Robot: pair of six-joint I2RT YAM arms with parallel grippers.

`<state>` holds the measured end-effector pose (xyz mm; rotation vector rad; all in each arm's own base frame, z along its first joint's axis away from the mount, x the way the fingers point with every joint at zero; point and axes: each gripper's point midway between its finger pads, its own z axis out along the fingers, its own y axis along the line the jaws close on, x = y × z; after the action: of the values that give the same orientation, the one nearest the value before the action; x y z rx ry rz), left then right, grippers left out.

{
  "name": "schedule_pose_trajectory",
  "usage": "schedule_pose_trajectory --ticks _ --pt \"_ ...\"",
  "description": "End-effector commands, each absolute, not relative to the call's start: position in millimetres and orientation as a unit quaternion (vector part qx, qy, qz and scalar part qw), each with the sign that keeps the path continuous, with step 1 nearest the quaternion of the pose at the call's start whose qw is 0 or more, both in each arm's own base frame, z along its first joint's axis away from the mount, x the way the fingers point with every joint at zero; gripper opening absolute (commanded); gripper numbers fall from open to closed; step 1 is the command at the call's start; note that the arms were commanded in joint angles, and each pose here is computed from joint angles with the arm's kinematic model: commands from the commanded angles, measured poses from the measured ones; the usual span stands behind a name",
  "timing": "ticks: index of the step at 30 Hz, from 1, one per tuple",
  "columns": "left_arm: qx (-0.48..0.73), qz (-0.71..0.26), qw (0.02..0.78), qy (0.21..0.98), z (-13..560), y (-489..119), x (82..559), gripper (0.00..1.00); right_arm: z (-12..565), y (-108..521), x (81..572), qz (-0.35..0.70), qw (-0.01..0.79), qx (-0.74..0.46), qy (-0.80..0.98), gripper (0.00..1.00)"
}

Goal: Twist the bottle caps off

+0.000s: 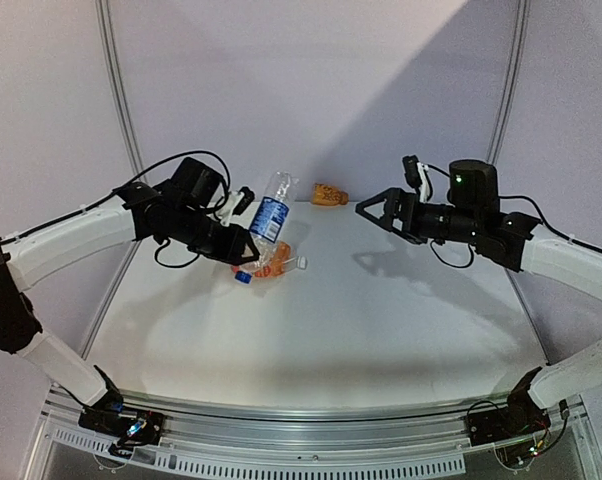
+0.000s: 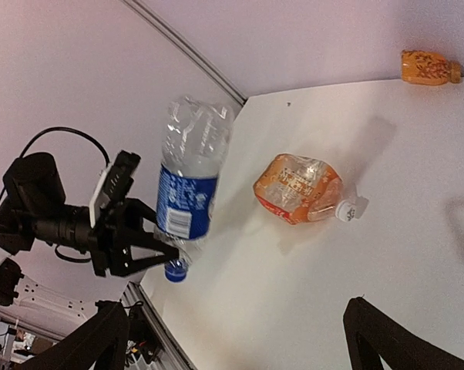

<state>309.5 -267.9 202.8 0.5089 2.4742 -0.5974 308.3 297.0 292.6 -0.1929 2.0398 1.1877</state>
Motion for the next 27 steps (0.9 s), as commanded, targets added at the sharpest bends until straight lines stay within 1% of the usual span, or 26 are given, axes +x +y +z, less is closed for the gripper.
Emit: schedule_pose_trajectory --ticks 1,5,11,14,20,27 --pt "0.247 -0.19 0.262 0.913 195 -293 289 0.4 325 320 316 0.494 0.388 -0.107 0.77 0.99" --pt "0.272 -0.169 0.265 0.91 194 -312 279 0.4 326 329 321 0.485 0.365 -0.115 0.786 0.99" --pt "0.321 -0.083 0.269 0.904 181 -329 270 0.4 306 345 307 0.524 0.265 -0.105 0.803 0.99" --pt "0.341 -0.058 0.279 0.896 178 -337 268 0.4 292 343 295 0.529 0.234 -0.102 0.809 0.99" --pt "0.379 -0.026 0.293 0.878 178 -353 258 0.39 279 338 283 0.519 0.204 -0.101 0.824 0.99" --pt "0.393 0.001 0.318 0.863 190 -350 264 0.38 258 297 290 0.445 0.215 -0.053 0.868 0.99"
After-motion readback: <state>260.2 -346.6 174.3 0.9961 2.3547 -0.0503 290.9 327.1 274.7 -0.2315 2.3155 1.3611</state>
